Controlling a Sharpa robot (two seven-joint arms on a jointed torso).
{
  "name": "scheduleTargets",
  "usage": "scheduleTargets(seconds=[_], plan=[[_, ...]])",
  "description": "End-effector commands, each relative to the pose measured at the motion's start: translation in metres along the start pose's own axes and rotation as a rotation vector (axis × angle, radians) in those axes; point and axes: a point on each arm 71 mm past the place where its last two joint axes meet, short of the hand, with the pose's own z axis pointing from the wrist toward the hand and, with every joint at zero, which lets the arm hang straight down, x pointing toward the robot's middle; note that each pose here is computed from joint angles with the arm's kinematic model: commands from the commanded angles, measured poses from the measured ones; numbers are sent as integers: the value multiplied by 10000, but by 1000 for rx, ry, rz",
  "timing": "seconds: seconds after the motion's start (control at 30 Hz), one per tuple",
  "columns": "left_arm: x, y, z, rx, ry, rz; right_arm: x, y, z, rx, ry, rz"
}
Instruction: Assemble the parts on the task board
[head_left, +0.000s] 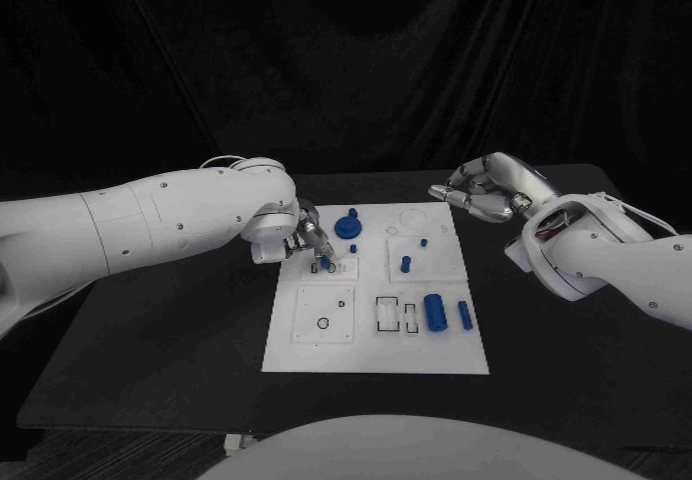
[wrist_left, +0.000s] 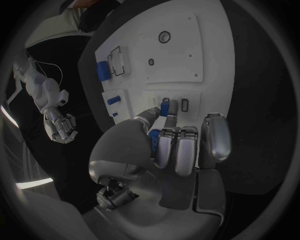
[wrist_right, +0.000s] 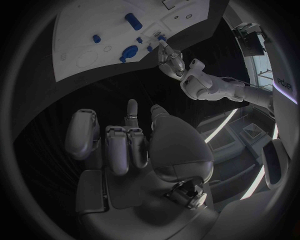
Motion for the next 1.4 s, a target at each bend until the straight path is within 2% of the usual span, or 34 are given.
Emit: scheduleTargets(seconds=[0.03, 0.83, 1.4], plan=[[27, -20, 12, 7, 13, -8, 14, -14, -4, 14, 6, -4], [69, -26, 67, 21, -7, -13, 26, -15, -10, 12, 7, -3], [87, 3, 34, 33, -27, -29, 32, -24, -11, 16, 10, -3]])
